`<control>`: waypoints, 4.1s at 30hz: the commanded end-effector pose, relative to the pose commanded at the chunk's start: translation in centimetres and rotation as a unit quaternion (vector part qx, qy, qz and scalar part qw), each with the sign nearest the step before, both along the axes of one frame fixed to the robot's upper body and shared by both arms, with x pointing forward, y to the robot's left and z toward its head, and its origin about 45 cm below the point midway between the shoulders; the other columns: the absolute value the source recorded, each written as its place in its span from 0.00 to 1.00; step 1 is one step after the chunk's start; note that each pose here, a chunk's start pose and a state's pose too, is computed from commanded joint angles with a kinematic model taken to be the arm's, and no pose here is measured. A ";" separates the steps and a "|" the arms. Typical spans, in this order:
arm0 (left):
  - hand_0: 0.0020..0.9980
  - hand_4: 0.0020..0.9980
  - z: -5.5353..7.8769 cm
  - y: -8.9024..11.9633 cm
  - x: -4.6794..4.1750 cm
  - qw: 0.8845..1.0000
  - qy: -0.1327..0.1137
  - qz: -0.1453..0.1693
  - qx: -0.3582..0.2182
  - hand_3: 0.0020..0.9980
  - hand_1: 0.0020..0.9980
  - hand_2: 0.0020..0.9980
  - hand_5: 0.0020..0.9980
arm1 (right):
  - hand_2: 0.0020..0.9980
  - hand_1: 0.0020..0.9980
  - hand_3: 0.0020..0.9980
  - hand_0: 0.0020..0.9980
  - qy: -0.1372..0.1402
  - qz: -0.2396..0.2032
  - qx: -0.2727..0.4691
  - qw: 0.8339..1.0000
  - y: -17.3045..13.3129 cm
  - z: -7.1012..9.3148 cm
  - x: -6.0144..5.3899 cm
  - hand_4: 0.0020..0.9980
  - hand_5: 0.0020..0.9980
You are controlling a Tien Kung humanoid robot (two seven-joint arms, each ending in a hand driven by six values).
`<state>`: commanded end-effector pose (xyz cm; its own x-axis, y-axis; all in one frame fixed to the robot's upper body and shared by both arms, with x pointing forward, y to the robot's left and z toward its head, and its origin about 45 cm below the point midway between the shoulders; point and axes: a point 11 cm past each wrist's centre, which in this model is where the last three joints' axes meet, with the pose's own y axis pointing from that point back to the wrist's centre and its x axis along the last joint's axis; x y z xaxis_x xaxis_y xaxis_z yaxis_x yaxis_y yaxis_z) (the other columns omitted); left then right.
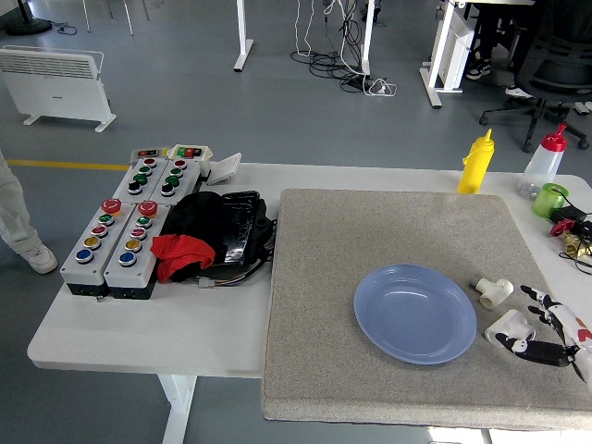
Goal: Pick pipe place plate twice
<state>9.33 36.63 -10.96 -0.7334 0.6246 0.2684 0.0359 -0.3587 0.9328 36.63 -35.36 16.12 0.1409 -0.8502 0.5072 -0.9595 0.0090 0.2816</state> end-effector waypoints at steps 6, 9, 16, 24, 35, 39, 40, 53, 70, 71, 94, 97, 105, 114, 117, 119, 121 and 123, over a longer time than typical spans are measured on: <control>0.62 0.46 0.0 0.0 0.07 1.000 0.000 -0.001 0.000 0.68 0.62 0.61 1.00 | 1.00 0.93 0.96 0.97 0.001 0.000 -0.004 1.000 0.2 -0.3 0.0 0.87 0.37; 0.62 0.46 0.1 0.1 0.17 1.000 0.000 -0.001 0.001 0.68 0.62 0.61 1.00 | 0.99 0.87 0.95 0.89 0.000 0.000 -0.010 1.000 0.3 -0.5 0.1 0.87 0.35; 0.62 0.46 0.1 0.1 0.19 1.000 0.000 -0.001 0.001 0.68 0.62 0.61 1.00 | 0.95 0.79 0.91 0.74 -0.013 -0.002 -0.033 0.999 0.2 -0.6 0.3 0.87 0.33; 0.62 0.46 0.1 0.1 0.30 1.000 -0.001 -0.003 0.001 0.68 0.62 0.61 1.00 | 0.86 0.67 0.85 0.56 -0.023 0.001 -0.054 0.998 0.2 -0.8 0.3 0.84 0.29; 0.62 0.46 0.1 0.1 0.44 1.000 -0.002 -0.003 0.001 0.68 0.62 0.61 1.00 | 0.63 0.55 0.78 0.41 -0.045 0.000 -0.073 0.996 0.1 -0.5 0.4 0.75 0.14; 0.62 0.46 0.1 0.1 0.40 1.000 -0.002 -0.003 0.002 0.68 0.62 0.61 1.00 | 0.57 0.47 0.74 0.34 -0.058 -0.003 -0.072 0.996 0.0 -0.3 0.5 0.69 0.06; 0.62 0.46 0.1 0.1 0.37 1.000 -0.001 -0.003 0.001 0.68 0.62 0.61 1.00 | 0.57 0.47 0.74 0.34 -0.060 -0.004 -0.071 0.996 -0.1 -0.2 0.5 0.69 0.06; 0.62 0.46 0.1 0.2 -0.06 1.000 0.004 -0.003 0.002 0.68 0.62 0.60 1.00 | 0.56 0.46 0.72 0.33 -0.107 0.012 -0.080 0.991 0.7 3.0 0.9 0.66 0.05; 0.62 0.46 -0.1 0.1 -0.63 1.000 0.011 -0.001 0.001 0.68 0.62 0.60 1.00 | 0.59 0.54 0.72 0.43 -0.107 0.145 -0.129 0.975 8.1 6.2 5.0 0.67 0.07; 0.62 0.46 -0.1 0.1 -0.59 1.000 0.010 -0.001 0.001 0.68 0.62 0.60 1.00 | 0.59 0.54 0.72 0.43 -0.103 0.153 -0.135 0.974 8.5 6.1 5.3 0.67 0.07; 0.62 0.45 0.1 0.1 0.18 1.000 0.002 0.003 0.003 0.68 0.62 0.60 1.00 | 0.90 0.82 0.91 0.87 -0.051 0.231 -0.225 0.945 13.4 3.7 7.9 0.72 0.15; 0.62 0.45 0.1 0.0 0.19 1.000 0.002 0.004 0.002 0.68 0.62 0.60 1.00 | 0.90 0.82 0.91 0.87 -0.057 0.228 -0.224 0.946 13.3 3.9 8.0 0.72 0.15; 0.62 0.45 0.1 -0.1 0.12 1.000 0.004 0.006 0.000 0.68 0.62 0.60 1.00 | 1.00 0.90 1.00 0.97 -0.061 0.211 -0.210 0.953 12.4 4.1 8.1 0.80 0.22; 0.62 0.46 0.1 -0.2 0.24 1.000 0.008 0.000 -0.006 0.69 0.59 0.60 1.00 | 1.00 0.90 1.00 0.97 -0.088 0.166 -0.188 0.964 9.5 6.9 8.8 0.77 0.20; 0.61 0.46 0.1 -0.2 0.21 1.000 0.010 -0.001 -0.007 0.69 0.53 0.61 1.00 | 0.99 0.89 0.95 0.96 -0.088 0.146 -0.189 0.967 7.9 7.7 9.1 0.76 0.22; 0.61 0.46 0.1 -0.2 0.12 1.000 0.013 -0.001 -0.007 0.69 0.53 0.61 1.00 | 0.99 0.89 0.95 0.96 -0.083 0.132 -0.190 0.969 6.7 7.8 9.2 0.76 0.22; 0.61 0.46 0.0 -0.2 0.02 1.000 0.016 -0.002 -0.007 0.69 0.53 0.61 1.00 | 0.99 0.89 0.95 0.96 -0.078 0.123 -0.192 0.971 5.9 7.7 9.3 0.76 0.22; 0.59 0.46 0.0 -0.3 -0.06 1.000 0.019 -0.005 -0.009 0.69 0.48 0.60 1.00 | 0.97 0.88 0.94 0.95 -0.071 0.116 -0.195 0.971 5.2 7.4 9.3 0.78 0.25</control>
<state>9.27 36.35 -10.93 -0.7171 0.6363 0.2846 0.0683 -0.3422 0.9371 45.91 -30.17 23.50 0.2110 -0.5432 0.8127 -0.9773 -0.1325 0.1651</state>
